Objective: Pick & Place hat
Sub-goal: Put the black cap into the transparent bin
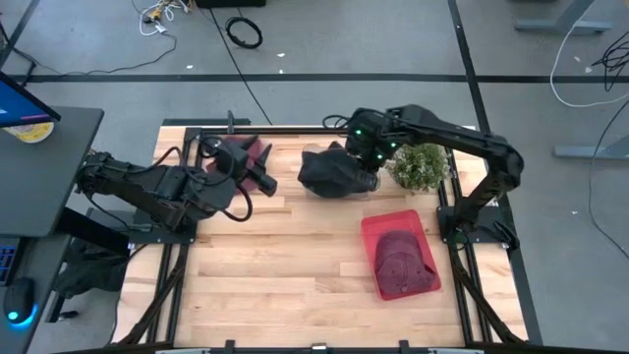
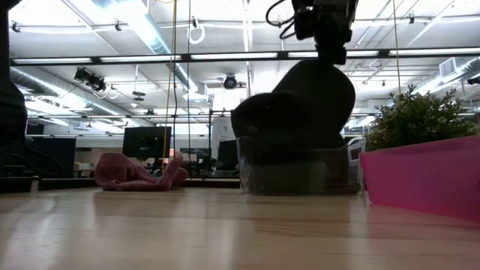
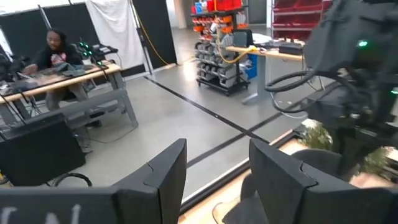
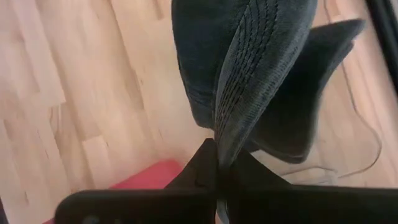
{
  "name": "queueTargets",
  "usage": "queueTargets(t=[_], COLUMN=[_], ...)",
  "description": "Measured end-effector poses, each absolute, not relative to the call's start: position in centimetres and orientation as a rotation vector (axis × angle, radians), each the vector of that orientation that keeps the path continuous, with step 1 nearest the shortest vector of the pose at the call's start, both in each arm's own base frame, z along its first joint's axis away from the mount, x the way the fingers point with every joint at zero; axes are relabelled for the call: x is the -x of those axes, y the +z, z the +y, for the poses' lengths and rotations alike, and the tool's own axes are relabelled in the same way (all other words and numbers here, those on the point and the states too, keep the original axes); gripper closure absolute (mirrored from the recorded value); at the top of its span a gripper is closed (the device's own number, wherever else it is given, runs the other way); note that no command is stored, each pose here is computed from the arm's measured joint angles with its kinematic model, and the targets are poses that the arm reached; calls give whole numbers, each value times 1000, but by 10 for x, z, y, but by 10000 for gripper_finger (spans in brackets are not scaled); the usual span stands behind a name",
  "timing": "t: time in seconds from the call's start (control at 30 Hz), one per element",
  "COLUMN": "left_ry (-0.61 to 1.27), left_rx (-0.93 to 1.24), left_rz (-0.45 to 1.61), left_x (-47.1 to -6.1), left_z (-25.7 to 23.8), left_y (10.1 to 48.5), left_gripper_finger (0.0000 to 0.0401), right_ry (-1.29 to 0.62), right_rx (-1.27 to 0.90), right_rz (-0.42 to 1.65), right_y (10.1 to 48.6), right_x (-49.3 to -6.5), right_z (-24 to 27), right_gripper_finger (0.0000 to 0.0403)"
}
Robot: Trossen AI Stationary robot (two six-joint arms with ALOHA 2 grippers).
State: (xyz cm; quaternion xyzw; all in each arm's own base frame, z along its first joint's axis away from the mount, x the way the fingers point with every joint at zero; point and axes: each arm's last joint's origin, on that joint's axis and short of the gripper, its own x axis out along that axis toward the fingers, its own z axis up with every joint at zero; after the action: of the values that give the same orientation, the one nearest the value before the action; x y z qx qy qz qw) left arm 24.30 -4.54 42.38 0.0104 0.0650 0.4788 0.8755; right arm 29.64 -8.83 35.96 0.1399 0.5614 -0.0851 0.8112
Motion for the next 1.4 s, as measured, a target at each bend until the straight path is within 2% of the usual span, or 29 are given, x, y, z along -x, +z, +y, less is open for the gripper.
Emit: queueTargets(t=[0.23, 0.53, 1.03, 1.4], left_ry=[966, 958, 903, 901], left_rx=[11, 10, 42, 48], left_rz=[157, 163, 182, 183], left_x=[-242, -242, -243, -243], left_z=[-46, -46, -46, -46], left_y=[419, 418, 417, 416], left_gripper_finger=[224, 224, 224, 224], right_ry=[-234, -198, -227, -209], right_rx=[-357, -401, -481, -472], right_rz=[1182, 1235, 1411, 1412], right_y=[352, 339, 294, 271], right_x=[-305, -311, -331, -348], right_z=[-99, -107, -124, -132], right_gripper_finger=[399, 398, 397, 396])
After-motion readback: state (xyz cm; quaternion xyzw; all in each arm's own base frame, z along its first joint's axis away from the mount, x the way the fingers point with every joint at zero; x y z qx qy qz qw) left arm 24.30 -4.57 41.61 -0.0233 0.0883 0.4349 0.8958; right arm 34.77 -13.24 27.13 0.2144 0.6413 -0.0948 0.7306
